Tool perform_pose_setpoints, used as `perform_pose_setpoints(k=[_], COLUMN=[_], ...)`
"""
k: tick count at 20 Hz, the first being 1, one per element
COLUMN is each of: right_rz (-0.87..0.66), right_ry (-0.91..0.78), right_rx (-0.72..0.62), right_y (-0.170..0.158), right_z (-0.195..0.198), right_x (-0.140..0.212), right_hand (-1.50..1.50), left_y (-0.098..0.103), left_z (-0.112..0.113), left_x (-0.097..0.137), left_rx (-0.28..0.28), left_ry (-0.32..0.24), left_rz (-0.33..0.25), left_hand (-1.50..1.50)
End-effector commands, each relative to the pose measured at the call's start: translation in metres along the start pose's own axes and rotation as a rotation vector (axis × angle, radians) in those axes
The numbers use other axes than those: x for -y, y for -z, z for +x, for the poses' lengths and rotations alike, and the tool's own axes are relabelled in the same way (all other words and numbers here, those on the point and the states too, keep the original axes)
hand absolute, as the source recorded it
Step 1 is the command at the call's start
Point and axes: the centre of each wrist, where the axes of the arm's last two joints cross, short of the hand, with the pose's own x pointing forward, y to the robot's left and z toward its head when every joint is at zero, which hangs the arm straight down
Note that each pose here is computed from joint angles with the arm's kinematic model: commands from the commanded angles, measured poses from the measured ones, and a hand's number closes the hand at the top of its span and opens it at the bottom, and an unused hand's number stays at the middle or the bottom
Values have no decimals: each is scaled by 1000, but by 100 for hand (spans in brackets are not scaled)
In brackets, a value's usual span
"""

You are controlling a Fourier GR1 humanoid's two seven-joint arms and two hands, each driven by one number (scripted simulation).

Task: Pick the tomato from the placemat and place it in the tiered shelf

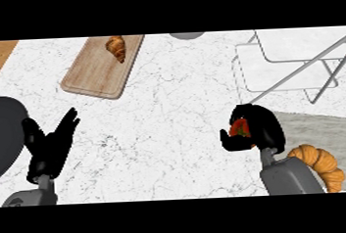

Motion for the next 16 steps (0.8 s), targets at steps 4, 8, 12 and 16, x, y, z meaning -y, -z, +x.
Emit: perform_pose_setpoints(k=[4,8,12,16], right_rz=[50,-127,-244,-313], right_ry=[41,54,99,110], right_rx=[428,450,385,359], right_y=[-71,-114,-143,-158], right_z=[57,70,76,74], right_x=[55,113,162,207], right_hand=[150,150,150,150], left_y=[-8,-10,-6,-4], left_z=[-22,-21,-24,-8], left_x=[-10,-16,-6,8], left_rx=[-44,-48,-35,-39], left_ry=[-18,-35,-24,-18], left_rz=[17,24,15,5], left_hand=[0,0,0,0])
